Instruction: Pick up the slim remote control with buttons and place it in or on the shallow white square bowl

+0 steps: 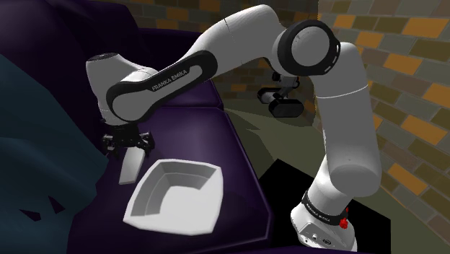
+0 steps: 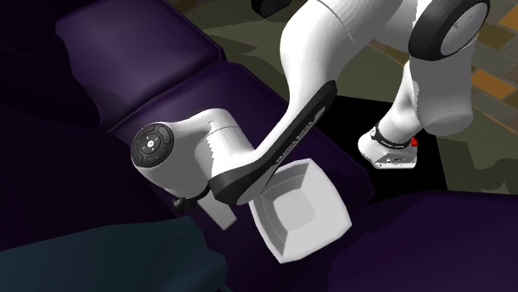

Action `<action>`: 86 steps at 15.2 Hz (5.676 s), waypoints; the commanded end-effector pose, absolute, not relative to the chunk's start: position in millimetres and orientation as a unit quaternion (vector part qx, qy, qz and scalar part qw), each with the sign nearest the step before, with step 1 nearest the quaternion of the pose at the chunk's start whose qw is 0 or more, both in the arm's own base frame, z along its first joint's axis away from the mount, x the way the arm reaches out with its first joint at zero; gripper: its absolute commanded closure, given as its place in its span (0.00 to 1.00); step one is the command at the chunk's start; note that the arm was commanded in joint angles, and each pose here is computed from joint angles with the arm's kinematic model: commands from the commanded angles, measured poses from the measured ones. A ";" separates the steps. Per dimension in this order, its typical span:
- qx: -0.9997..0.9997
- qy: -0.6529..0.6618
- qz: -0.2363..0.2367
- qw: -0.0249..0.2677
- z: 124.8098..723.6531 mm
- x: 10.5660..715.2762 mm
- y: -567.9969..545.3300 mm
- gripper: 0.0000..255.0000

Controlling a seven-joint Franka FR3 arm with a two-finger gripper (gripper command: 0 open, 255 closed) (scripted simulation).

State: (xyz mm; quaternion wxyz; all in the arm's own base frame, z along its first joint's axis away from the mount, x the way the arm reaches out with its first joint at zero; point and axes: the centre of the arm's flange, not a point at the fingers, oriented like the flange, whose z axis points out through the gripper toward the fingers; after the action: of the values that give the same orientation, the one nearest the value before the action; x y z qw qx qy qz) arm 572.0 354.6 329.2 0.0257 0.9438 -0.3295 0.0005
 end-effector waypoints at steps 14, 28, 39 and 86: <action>0.945 -0.327 -0.002 0.027 348.3 569.4 357.1 1.00; 0.945 -0.327 -0.002 0.027 422.3 569.4 357.1 1.00; 0.945 -0.327 -0.002 0.027 460.9 529.9 356.1 1.00; 0.945 -0.327 -0.002 0.027 440.4 318.9 353.5 0.00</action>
State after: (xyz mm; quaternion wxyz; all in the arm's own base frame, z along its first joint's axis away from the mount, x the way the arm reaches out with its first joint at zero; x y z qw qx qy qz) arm 321.4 352.9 428.1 0.0261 0.9445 -0.3275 -0.0013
